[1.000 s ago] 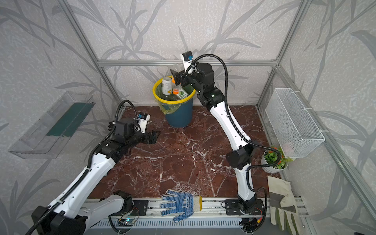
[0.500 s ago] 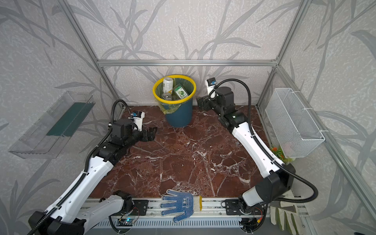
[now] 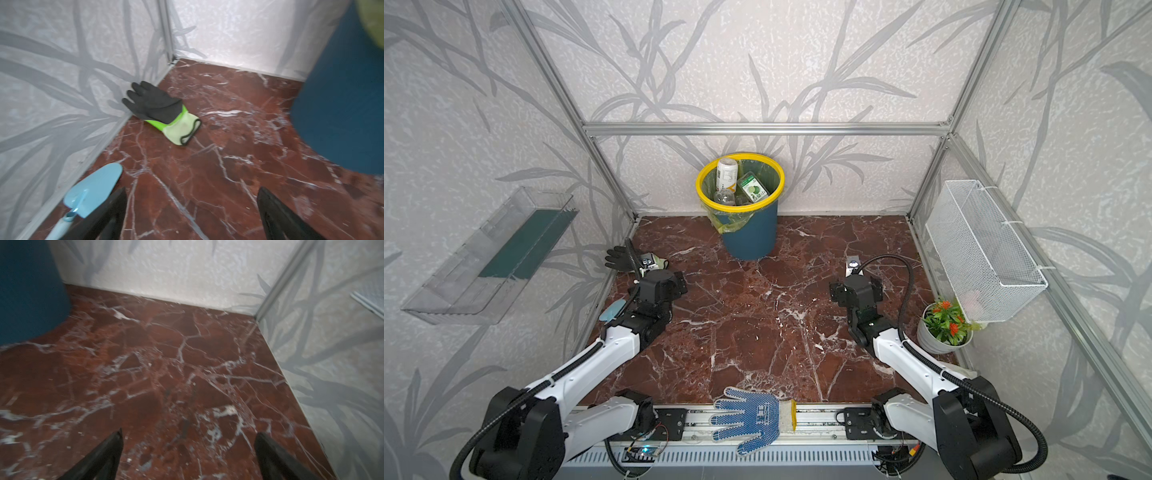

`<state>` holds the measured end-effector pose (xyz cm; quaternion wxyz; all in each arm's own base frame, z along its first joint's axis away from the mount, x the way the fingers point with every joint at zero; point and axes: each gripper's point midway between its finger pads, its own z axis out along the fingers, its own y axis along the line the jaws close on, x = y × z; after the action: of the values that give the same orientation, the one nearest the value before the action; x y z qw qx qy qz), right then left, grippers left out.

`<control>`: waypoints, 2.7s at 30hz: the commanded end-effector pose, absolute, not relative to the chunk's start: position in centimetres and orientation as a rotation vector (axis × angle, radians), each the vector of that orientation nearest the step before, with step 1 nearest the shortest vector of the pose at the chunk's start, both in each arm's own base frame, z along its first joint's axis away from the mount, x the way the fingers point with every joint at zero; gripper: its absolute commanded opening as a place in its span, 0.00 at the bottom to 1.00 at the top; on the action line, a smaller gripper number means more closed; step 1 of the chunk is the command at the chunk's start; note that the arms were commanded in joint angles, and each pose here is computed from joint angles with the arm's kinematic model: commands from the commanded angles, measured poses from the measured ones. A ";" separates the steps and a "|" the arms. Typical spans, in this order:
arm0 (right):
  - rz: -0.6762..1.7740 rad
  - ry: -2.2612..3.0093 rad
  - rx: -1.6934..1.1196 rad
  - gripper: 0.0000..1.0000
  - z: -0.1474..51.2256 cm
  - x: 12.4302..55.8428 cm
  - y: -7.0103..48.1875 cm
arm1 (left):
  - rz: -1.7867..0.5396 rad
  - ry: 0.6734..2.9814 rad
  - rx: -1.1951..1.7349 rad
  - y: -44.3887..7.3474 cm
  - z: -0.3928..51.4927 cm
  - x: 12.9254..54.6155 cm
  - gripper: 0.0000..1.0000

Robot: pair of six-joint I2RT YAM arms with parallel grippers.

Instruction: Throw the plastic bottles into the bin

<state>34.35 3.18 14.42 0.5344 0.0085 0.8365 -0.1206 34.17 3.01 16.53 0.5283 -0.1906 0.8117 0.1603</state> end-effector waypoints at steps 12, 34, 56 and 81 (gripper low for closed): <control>-0.480 1.700 0.315 0.99 14.5 34.6 -2.9 | 0.524 1.809 -0.579 9.0 13.6 34.7 0.97; -0.167 1.866 -0.006 0.99 9.5 39.4 1.5 | 0.263 1.922 -0.279 5.3 9.4 38.9 0.99; -0.159 1.863 -0.022 0.99 9.6 39.6 1.7 | 0.265 1.925 -0.279 5.3 9.4 38.9 0.99; -0.004 1.762 -0.130 0.99 10.2 37.9 3.4 | 0.262 1.925 -0.279 5.3 9.4 38.9 0.99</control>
<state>37.81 2.85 8.92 0.6104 -0.0458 0.7907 -0.0117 38.88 5.11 9.10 0.5483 -0.1203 0.8204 0.1090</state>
